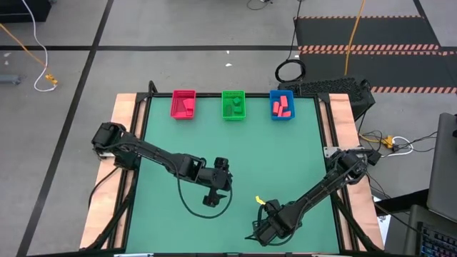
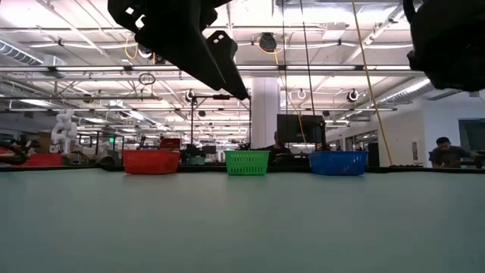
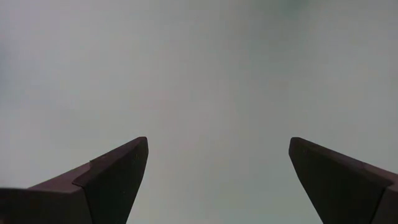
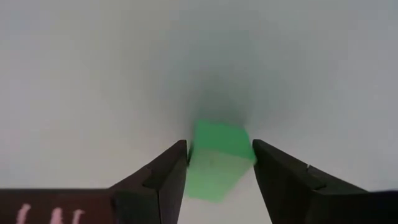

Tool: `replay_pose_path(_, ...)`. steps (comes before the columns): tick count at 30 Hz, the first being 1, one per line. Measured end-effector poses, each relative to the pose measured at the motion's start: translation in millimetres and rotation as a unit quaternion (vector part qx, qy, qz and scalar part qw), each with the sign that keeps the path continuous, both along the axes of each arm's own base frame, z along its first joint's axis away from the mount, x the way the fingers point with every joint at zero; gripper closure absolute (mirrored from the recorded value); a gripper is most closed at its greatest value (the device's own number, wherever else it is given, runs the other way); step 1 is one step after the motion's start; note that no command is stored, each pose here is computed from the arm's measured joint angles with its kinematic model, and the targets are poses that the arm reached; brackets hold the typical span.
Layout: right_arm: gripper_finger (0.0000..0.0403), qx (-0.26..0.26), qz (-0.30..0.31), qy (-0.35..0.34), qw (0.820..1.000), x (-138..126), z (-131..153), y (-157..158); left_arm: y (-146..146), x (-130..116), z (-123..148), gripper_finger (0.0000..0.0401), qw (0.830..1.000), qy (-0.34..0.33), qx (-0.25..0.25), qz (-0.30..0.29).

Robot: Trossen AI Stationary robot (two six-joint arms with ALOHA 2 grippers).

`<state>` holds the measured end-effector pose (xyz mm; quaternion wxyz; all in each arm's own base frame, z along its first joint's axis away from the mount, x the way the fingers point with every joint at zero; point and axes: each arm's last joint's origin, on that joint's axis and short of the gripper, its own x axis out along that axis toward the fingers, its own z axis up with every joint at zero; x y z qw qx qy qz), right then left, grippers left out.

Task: Sort & place blocks by color
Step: Put the green block into the green basket

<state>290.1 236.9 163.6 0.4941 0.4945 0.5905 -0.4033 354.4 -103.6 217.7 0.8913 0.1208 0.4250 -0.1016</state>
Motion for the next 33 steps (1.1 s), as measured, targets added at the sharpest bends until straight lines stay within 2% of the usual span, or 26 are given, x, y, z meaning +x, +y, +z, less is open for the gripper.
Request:
replay_pose_path(9, 0.0275, 0.016, 0.005, 0.001, 1.000, 3.0, -6.2, 3.4, 0.1, -0.5, -0.3, 0.0009, 1.000, 0.003, 0.001, 0.000)
replay_pose_path(15, 0.0274, 0.021, 0.018, -0.010, 1.000, 4.5, -5.2, 3.7, 0.1, -0.4, -0.2, 0.0009, 1.000, 0.003, 0.001, 0.000)
replay_pose_path(19, 0.0274, 0.015, 0.025, -0.054, 0.998, 11.3, -1.9, 2.2, 0.1, -0.5, -0.2, 0.0009, 1.000, 0.003, 0.001, 0.000)
replay_pose_path(23, 0.0274, -0.031, 0.029, -0.136, 0.990, 18.1, 15.4, -6.9, 0.1, -0.5, -0.2, 0.0009, 1.000, 0.003, 0.001, 0.000)
replay_pose_path(27, 0.0274, -0.110, 0.051, -0.202, 0.972, 19.8, 39.1, -24.8, 1.5, -1.2, -1.0, 0.0009, 1.000, 0.008, 0.013, -0.004)
replay_pose_path(33, 0.0274, -0.246, 0.121, -0.226, 0.935, 21.3, 64.5, -62.7, 21.2, -7.6, -17.6, 0.0009, 0.997, 0.042, 0.061, 0.038)
